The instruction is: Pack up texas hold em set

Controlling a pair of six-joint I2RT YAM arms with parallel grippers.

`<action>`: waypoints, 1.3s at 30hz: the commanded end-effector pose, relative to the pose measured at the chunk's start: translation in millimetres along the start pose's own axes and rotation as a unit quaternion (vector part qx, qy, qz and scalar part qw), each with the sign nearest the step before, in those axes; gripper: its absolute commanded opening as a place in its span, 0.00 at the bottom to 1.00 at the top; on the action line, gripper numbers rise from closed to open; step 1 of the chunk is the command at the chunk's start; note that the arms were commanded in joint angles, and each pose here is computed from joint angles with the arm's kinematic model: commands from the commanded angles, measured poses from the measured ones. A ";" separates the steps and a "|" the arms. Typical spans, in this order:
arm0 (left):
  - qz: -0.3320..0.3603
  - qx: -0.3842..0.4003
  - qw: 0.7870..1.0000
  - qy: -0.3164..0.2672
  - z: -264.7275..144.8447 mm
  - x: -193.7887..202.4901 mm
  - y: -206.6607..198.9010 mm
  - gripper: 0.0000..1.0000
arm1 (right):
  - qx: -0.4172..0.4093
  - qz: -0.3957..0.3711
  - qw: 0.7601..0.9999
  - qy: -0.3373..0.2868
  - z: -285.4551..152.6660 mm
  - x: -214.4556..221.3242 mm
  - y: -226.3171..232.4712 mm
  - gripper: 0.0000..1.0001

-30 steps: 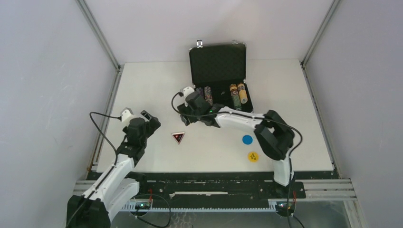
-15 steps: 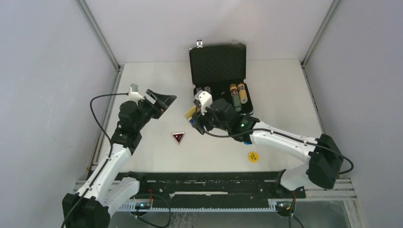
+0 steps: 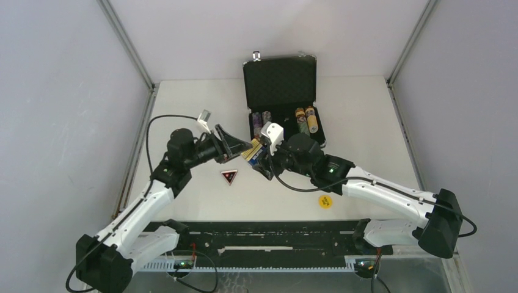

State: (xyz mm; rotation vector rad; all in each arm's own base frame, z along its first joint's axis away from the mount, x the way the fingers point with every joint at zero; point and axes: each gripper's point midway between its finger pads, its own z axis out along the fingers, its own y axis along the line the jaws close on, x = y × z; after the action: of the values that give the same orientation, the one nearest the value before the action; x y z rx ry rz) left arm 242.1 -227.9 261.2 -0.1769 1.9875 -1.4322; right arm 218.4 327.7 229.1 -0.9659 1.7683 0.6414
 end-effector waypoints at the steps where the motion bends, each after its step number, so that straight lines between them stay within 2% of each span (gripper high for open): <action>1: 0.010 0.052 0.998 0.045 6.7 15.7 -27.1 0.68 | -0.020 -0.014 0.999 -0.048 -8.5 -29.6 9.0 0.35; 5: 0.014 0.057 0.997 0.059 11.2 19.2 -30.3 0.65 | -0.031 -0.016 0.998 -0.047 -14.0 -28.6 15.4 0.34; 9: 0.016 0.071 0.995 0.073 15.2 22.0 -35.9 0.50 | -0.034 -0.017 0.998 -0.046 -18.6 -23.9 16.4 0.34; 10: 0.017 0.073 0.994 0.078 16.7 23.5 -37.0 0.43 | -0.035 -0.017 0.998 -0.044 -19.3 -22.4 16.9 0.34; 12: 0.016 0.071 0.994 0.081 19.8 24.7 -36.8 0.23 | -0.036 -0.017 0.998 -0.042 -20.1 -19.7 16.8 0.34; 15: 0.015 0.071 0.994 0.080 23.5 26.1 -37.0 0.01 | -0.036 -0.016 0.999 -0.038 -20.0 -16.1 16.6 0.34; 17: 0.019 0.081 0.993 0.085 25.0 30.8 -42.9 0.00 | -0.034 -0.015 0.999 -0.037 -19.0 -14.3 14.8 0.35; 18: 0.020 0.082 0.993 0.083 26.1 29.7 -44.0 0.00 | -0.033 -0.012 0.999 -0.037 -18.7 -13.3 13.6 0.39; 22: 0.026 0.069 0.996 0.055 33.7 17.3 -40.6 0.00 | -0.004 0.009 0.999 -0.050 -20.4 -17.4 -2.3 0.80; 24: 0.032 0.051 0.998 0.031 40.8 3.1 -36.8 0.00 | 0.027 0.022 0.997 -0.068 -26.7 -21.2 -15.8 0.89; 27: 0.033 0.040 0.999 -0.001 55.8 -19.9 -35.5 0.00 | 0.105 0.056 0.987 -0.105 -43.5 -26.7 -48.7 0.92; 31: 0.034 0.021 0.997 -0.061 85.1 -68.5 -24.4 0.00 | 0.209 0.119 0.962 -0.133 -69.5 -16.0 -99.0 0.92; 36: 0.024 -0.050 0.983 -0.173 140.8 -131.0 23.9 0.00 | 0.249 0.156 0.948 -0.123 -77.8 12.1 -127.1 0.90; 39: 0.020 -0.042 0.981 -0.189 180.2 -152.1 35.4 0.00 | 0.257 0.158 0.948 -0.102 -73.8 25.0 -133.2 0.90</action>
State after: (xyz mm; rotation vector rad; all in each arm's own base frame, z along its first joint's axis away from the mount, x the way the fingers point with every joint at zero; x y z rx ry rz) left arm 407.1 -279.5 219.0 -0.3780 1.9768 -1.2072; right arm 280.2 193.5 236.3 -0.3221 1.7827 0.4120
